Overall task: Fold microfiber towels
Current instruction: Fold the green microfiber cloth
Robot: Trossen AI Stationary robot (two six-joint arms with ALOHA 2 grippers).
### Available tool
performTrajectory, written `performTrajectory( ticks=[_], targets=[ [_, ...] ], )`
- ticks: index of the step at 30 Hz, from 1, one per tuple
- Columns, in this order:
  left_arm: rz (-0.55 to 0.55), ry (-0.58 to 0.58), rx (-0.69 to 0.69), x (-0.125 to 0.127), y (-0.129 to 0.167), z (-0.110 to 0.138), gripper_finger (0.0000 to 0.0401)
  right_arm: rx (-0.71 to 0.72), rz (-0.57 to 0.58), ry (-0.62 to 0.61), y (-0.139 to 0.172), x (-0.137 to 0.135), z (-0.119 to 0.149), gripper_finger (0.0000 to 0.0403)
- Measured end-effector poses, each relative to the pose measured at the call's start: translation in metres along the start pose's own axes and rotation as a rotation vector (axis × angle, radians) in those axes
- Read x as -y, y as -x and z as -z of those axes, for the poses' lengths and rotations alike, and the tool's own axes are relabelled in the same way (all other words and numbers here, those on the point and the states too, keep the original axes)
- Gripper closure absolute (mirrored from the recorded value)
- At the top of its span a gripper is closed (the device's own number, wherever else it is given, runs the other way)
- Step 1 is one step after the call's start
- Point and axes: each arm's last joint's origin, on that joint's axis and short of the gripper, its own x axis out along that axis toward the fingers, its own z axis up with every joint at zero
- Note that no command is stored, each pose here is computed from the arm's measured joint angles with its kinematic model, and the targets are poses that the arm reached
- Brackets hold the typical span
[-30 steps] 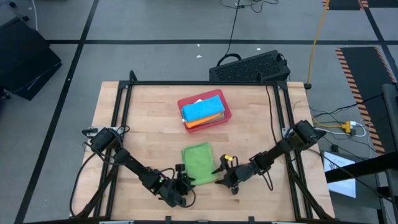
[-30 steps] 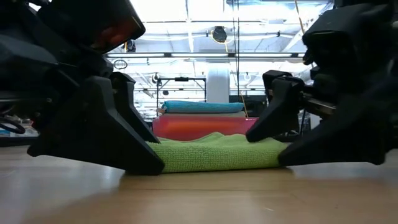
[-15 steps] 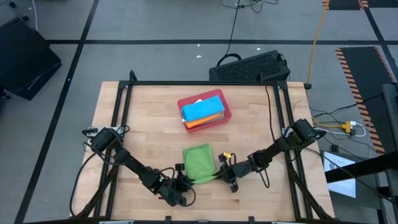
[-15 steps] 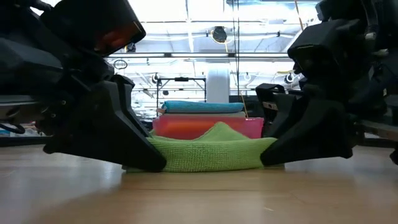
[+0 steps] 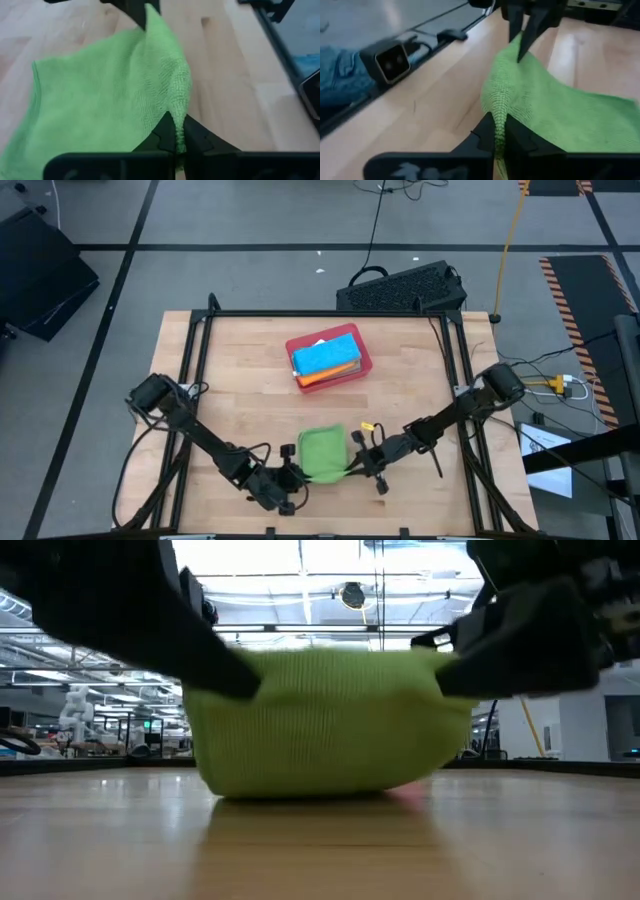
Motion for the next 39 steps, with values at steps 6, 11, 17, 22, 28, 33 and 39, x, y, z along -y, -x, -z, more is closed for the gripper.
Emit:
performTrajectory(
  ticks=[6,11,17,22,28,33,39],
  targets=[
    [0.010,0.014,0.028,-0.005,0.012,-0.014,0.0370,0.008,0.034,-0.066,0.003,0.011,-0.006,0.0389],
    [-0.042,0.018,-0.032,-0.019,0.014,-0.017,0.0372,0.014,0.088,-0.127,0.004,0.029,-0.006,0.0391],
    [-0.108,0.056,-0.152,-0.039,0.007,-0.011,0.0393,0.030,0.150,-0.156,0.005,0.049,-0.006,0.0390],
    [-0.157,0.072,-0.198,-0.050,0.005,-0.008,0.0371,0.011,0.203,-0.177,0.008,0.066,-0.003,0.0390],
    [-0.184,0.082,-0.205,-0.055,0.003,-0.009,0.0375,0.015,0.238,-0.186,0.010,0.079,-0.002,0.0390],
    [-0.231,0.114,-0.213,-0.061,0.002,-0.008,0.0392,0.013,0.262,-0.169,0.011,0.086,-0.002,0.0389],
    [-0.309,0.188,-0.235,-0.065,0.004,-0.003,0.0373,0.001,0.310,-0.151,0.012,0.091,0.000,0.0356]
  ],
)
